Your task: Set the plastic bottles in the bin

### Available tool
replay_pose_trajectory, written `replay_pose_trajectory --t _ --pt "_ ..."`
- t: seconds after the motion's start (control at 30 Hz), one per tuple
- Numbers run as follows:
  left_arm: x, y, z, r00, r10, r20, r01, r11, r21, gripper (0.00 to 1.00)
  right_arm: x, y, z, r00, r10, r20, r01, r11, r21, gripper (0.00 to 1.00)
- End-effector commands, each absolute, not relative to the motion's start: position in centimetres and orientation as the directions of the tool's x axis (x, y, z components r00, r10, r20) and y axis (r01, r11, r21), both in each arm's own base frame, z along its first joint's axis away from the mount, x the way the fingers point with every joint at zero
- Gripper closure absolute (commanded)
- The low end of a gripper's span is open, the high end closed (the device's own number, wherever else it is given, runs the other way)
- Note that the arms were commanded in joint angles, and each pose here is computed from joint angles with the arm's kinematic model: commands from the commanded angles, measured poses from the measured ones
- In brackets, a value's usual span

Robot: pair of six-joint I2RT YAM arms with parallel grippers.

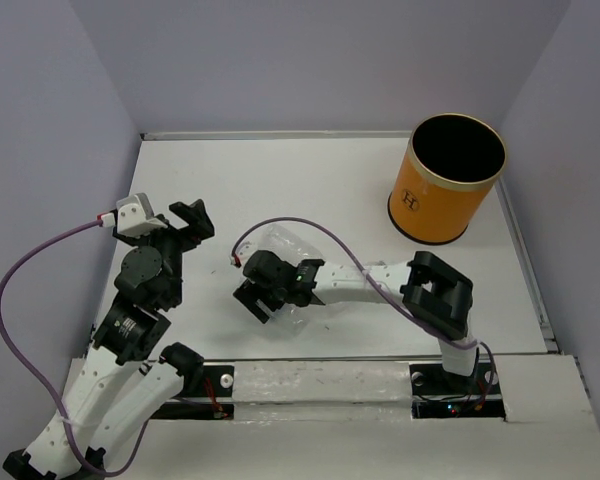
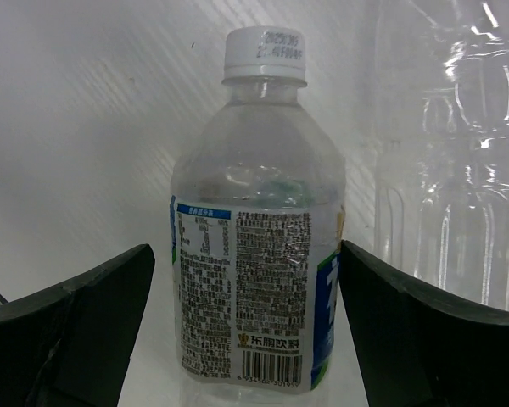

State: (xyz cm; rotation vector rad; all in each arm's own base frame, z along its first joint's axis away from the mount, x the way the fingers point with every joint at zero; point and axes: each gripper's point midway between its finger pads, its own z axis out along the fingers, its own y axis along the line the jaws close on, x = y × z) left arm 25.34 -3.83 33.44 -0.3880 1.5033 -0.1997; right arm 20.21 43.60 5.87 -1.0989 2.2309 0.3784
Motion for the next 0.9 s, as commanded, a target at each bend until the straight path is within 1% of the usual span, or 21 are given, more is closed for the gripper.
replay_pose_trajectory --t 0.0,0.03,0.07,0.1,0.17,0.2,0.23,0.33,0.37,0.43,0.47,0.5,0.57,0.6,0.63,0.67,0.7,0.8,0.87 --pt "25.2 -3.1 35.0 0.126 -0.388 -0.913 -0.114 0.909 -0.402 0.01 19.6 45.4 7.1 -0.417 -0.627 -0.658 -0.808 0.588 -0.048 0.08" --pt "25.2 -3.2 34.9 0.124 -0.387 -0.914 -0.111 0.909 -0.401 0.01 19.8 45.6 7.3 -0.413 -0.624 -0.663 -0.807 0.588 -0.051 0.09" --pt "25.3 -3.2 34.9 0.123 -0.385 -0.915 -0.113 0.910 -0.398 0.01 19.9 45.8 7.5 -0.410 -0.620 -0.669 -0.806 0.589 -0.053 0.14" --pt "25.3 -3.2 34.9 0.122 -0.385 -0.915 -0.112 0.910 -0.398 0.01 20.2 46.1 8.1 -0.404 -0.611 -0.680 -0.801 0.595 -0.059 0.26" --pt "25.3 -3.2 34.8 0.119 -0.384 -0.916 -0.113 0.911 -0.397 0.01 20.7 46.2 8.6 -0.394 -0.606 -0.691 -0.795 0.602 -0.075 0.39" --pt "25.4 -3.3 34.8 0.117 -0.385 -0.915 -0.112 0.911 -0.397 0.01 20.9 46.3 9.1 -0.389 -0.599 -0.700 -0.791 0.606 -0.079 0.51" --pt "25.4 -3.3 34.8 0.117 -0.385 -0.915 -0.112 0.911 -0.397 0.01 21.1 46.4 9.8 -0.385 -0.587 -0.712 -0.787 0.612 -0.079 0.54" --pt "25.4 -3.4 34.8 0.115 -0.389 -0.914 -0.102 0.911 -0.400 0.01 21.9 46.5 15.2 -0.325 -0.516 -0.792 -0.777 0.624 -0.088 0.56" --pt "25.4 -3.5 34.9 0.117 -0.392 -0.913 -0.098 0.910 -0.403 0.01 22.5 46.0 18.9 -0.289 -0.461 -0.839 -0.755 0.649 -0.096 0.59" --pt "25.4 -3.6 34.9 0.115 -0.395 -0.912 -0.090 0.910 -0.405 0.01 23.6 45.5 23.5 -0.233 -0.375 -0.898 -0.730 0.677 -0.093 0.63" --pt "25.4 -3.7 34.9 0.111 -0.394 -0.912 -0.085 0.911 -0.404 0.01 24.6 44.0 27.4 -0.195 -0.306 -0.932 -0.711 0.698 -0.080 0.64" --pt "25.5 -3.8 34.8 0.110 -0.395 -0.912 -0.080 0.911 -0.405 0.01 25.5 43.5 30.0 -0.163 -0.238 -0.958 -0.697 0.715 -0.059 0.64" --pt "25.5 -4.1 34.9 0.104 -0.399 -0.911 -0.065 0.911 -0.406 0.01 27.6 41.1 33.6 -0.090 -0.179 -0.980 -0.653 0.753 -0.077 0.64" --pt "25.5 -4.2 34.9 0.103 -0.400 -0.911 -0.060 0.911 -0.407 0.01 30.0 38.0 36.8 -0.049 -0.112 -0.993 -0.580 0.812 -0.063 0.64" --pt "25.6 -4.4 34.8 0.096 -0.402 -0.911 -0.051 0.912 -0.408 0.01 31.4 36.0 38.5 -0.008 -0.104 -0.995 -0.531 0.843 -0.084 0.64" --pt "25.6 -4.5 34.8 0.095 -0.404 -0.910 -0.043 0.911 -0.410 0.01 34.4 32.0 39.9 0.017 -0.085 -0.996 -0.418 0.905 -0.084 0.64" --pt "25.6 -4.7 34.8 0.092 -0.405 -0.910 -0.035 0.912 -0.409 0.01 35.5 29.1 42.8 0.079 -0.049 -0.996 -0.349 0.934 -0.074 0.64" --pt "25.7 -5.4 34.9 0.077 -0.406 -0.911 -0.002 0.913 -0.407 0.01 39.1 20.6 46.9 0.186 -0.003 -0.983 -0.125 0.992 -0.027 0.64" --pt "25.8 -5.9 34.7 0.061 -0.401 -0.914 0.020 0.916 -0.401 0.01 42.6 9.2 49.5 0.283 0.008 -0.959 0.123 0.991 0.045 0.64"
